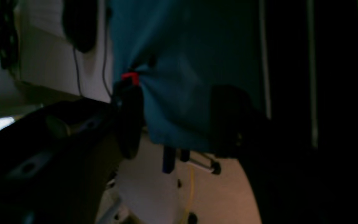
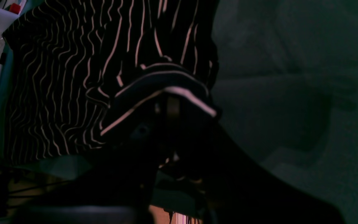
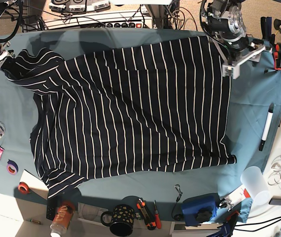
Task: Layout the t-shirt on the table in an organized manner, then fold the t-shirt properly
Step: 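Regrasp the shirt shoulder corner with the left gripper and tug it outward, then drag the shoulder corner with the left gripper to square the shirt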
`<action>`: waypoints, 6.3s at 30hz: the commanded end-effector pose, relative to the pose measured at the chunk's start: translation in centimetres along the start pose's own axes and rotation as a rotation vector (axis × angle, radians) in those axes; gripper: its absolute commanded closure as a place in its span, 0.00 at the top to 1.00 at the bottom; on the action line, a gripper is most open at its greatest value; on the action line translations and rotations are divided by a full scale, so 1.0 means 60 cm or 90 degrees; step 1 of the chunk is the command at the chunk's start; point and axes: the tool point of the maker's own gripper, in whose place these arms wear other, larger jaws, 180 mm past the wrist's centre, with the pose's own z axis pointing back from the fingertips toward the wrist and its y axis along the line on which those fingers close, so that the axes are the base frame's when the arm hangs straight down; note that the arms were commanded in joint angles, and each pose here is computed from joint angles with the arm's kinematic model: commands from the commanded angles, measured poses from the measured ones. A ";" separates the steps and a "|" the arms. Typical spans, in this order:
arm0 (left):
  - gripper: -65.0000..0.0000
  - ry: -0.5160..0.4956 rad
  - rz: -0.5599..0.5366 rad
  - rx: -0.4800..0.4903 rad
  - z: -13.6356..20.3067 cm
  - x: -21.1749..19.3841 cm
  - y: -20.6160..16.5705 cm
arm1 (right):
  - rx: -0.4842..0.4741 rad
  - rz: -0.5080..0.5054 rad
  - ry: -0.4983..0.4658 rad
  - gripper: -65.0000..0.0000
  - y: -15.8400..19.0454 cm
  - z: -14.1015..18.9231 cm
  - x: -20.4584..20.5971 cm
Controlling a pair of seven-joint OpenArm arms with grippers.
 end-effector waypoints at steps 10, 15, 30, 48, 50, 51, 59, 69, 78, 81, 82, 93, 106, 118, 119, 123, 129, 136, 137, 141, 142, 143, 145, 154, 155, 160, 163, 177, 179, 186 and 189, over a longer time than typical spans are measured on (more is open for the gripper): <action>0.53 -0.081 -0.306 -0.234 -0.008 -0.027 -0.044 | -0.008 0.025 -0.021 0.00 -0.002 0.010 0.026; 0.53 -0.115 -0.428 -0.388 0.018 -0.064 -0.080 | -0.013 0.026 -0.017 0.00 -0.005 0.009 0.026; 0.47 -0.263 -0.490 -0.553 0.080 -0.044 -0.139 | -0.013 0.026 -0.017 0.00 -0.005 0.009 0.025; 0.29 -0.259 -0.445 -0.453 0.049 -0.019 -0.111 | -0.013 0.026 -0.017 0.00 -0.005 0.009 0.025; 0.19 -0.258 -0.436 -0.444 0.047 -0.016 -0.108 | -0.013 0.026 -0.017 0.00 -0.005 0.009 0.025; 0.14 -0.258 -0.432 -0.442 0.046 -0.015 -0.107 | -0.013 0.026 -0.017 0.00 -0.005 0.009 0.025; 0.45 -0.221 -0.504 -0.501 0.057 -0.052 -0.120 | -0.013 0.026 -0.017 0.00 -0.005 0.009 0.025; 0.50 -0.368 -0.566 -0.540 0.073 0.019 -0.116 | -0.013 0.026 -0.017 0.00 -0.005 0.009 0.025; 0.50 -0.317 -0.623 -0.594 0.068 -0.038 -0.118 | -0.013 0.026 -0.017 0.00 -0.005 0.009 0.026; 0.50 -0.287 -0.644 -0.623 0.057 -0.077 -0.138 | -0.013 0.026 -0.017 0.00 -0.005 0.009 0.025; 0.50 -0.285 -0.641 -0.611 0.047 -0.081 -0.142 | -0.013 0.026 -0.017 0.00 -0.005 0.009 0.025; 0.46 -0.280 -0.612 -0.476 -0.008 -0.050 -0.138 | -0.013 0.025 -0.017 0.00 -0.004 0.009 0.024; 0.38 -0.082 -0.682 -0.495 -0.016 -0.130 -0.102 | -0.013 0.025 -0.017 0.00 -0.004 0.009 0.024; 0.00 -0.075 -0.668 -0.525 0.007 -0.127 -0.108 | -0.013 0.025 -0.017 0.00 -0.004 0.009 0.024; 0.00 -0.063 -0.666 -0.516 0.004 -0.129 -0.103 | -0.013 0.025 -0.017 0.00 -0.004 0.009 0.024; 0.00 -0.003 -0.683 -0.474 -0.010 -0.144 -0.078 | -0.013 0.025 -0.017 0.00 -0.004 0.009 0.024; 0.03 0.046 -0.688 -0.474 -0.009 -0.162 -0.066 | -0.013 0.025 -0.017 0.00 -0.004 0.009 0.024; 0.53 0.062 -0.625 -0.468 -0.010 -0.158 -0.068 | -0.013 0.025 -0.017 0.00 -0.004 0.009 0.024; 0.53 0.062 -0.623 -0.467 -0.010 -0.157 -0.068 | -0.012 0.025 -0.017 0.00 -0.004 0.008 0.024; 0.53 0.034 -0.600 -0.479 -0.007 -0.146 -0.080 | -0.012 0.025 -0.017 0.00 -0.004 0.008 0.024; 0.53 0.018 -0.586 -0.484 -0.005 -0.140 -0.086 | -0.013 0.025 -0.017 0.00 -0.004 0.009 0.024; 0.53 0.003 -0.573 -0.490 -0.004 -0.133 -0.092 | -0.012 0.025 -0.017 0.00 -0.004 0.008 0.024; 0.53 -0.031 -0.546 -0.501 0.001 -0.119 -0.104 | -0.013 0.025 -0.017 0.00 -0.004 0.009 0.024; 0.53 -0.110 -0.497 -0.539 0.019 -0.087 -0.135 | -0.012 0.025 -0.017 0.00 -0.004 0.008 0.024; 0.53 -0.119 -0.491 -0.544 0.022 -0.083 -0.140 | -0.013 0.025 -0.017 0.00 -0.004 0.009 0.024; 0.53 -0.134 -0.476 -0.489 0.008 -0.059 -0.129 | -0.013 0.025 -0.017 0.00 -0.004 0.009 0.024; 0.53 -0.153 -0.460 -0.425 -0.007 -0.019 -0.106 | -0.013 0.025 -0.017 0.00 -0.004 0.008 0.024; 0.13 -0.137 -0.458 -0.352 -0.036 0.053 -0.052 | -0.013 0.025 -0.017 0.00 -0.004 0.008 0.024; 0.01 -0.130 -0.462 -0.336 -0.037 0.057 -0.039 | -0.012 0.025 -0.017 0.00 -0.004 0.008 0.024; 0.00 -0.176 -0.452 -0.373 -0.001 0.075 -0.048 | -0.013 0.025 -0.017 0.00 -0.004 0.009 0.024; 0.00 -0.177 -0.455 -0.365 -0.004 0.076 -0.045 | -0.013 0.025 -0.017 0.00 -0.004 0.009 0.024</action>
